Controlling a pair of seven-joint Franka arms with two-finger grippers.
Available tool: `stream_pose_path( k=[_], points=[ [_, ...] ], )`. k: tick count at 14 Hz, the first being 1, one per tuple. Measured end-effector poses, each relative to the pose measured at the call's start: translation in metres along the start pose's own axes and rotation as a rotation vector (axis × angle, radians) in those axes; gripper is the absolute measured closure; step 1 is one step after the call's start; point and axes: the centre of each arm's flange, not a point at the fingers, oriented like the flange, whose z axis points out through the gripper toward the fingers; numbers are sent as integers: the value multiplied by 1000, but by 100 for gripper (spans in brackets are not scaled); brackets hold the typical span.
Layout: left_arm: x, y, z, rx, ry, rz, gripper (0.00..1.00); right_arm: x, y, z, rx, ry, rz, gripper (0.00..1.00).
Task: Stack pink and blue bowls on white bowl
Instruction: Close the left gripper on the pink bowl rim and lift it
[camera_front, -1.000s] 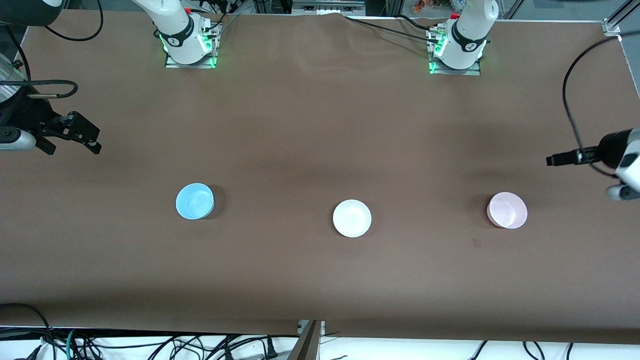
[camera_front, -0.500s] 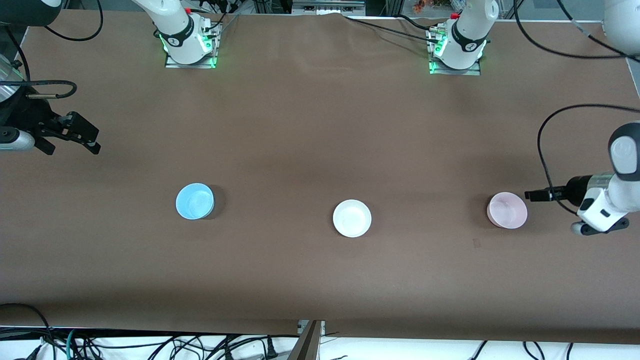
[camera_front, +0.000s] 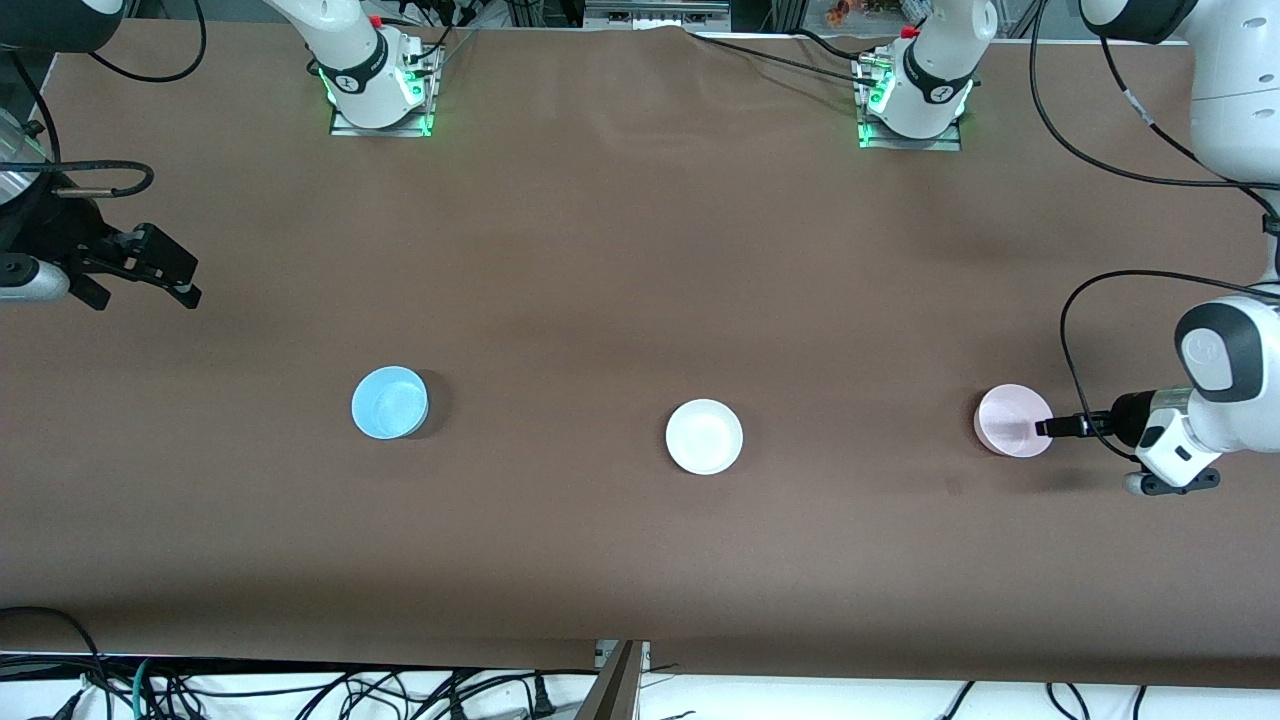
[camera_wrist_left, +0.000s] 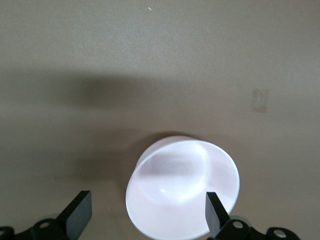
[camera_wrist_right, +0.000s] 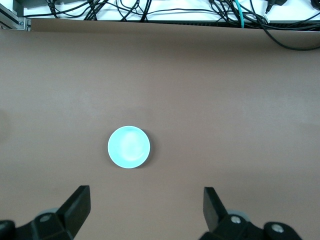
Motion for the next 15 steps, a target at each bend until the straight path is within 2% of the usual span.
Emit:
stream_pose_path(
  k=[4,6,8,9,10,15],
  points=[
    [-5,-3,23,-11,12,-4,0,0,0,0,0,-1,0,0],
    [-8,-5,28,-10,8,33,3,0,0,0,0,-1,0,0],
    [-9,-11,28,-12,11,68,22,0,0,0,0,-1,0,0],
    [-9,-14,27,-13,13,85,22,0,0,0,0,-1,0,0],
    [-9,-17,26,-14,15,98,30,0,0,0,0,-1,0,0],
    [-11,-18,30,-34,13,111,86,0,0,1,0,-1,0,0]
  ],
)
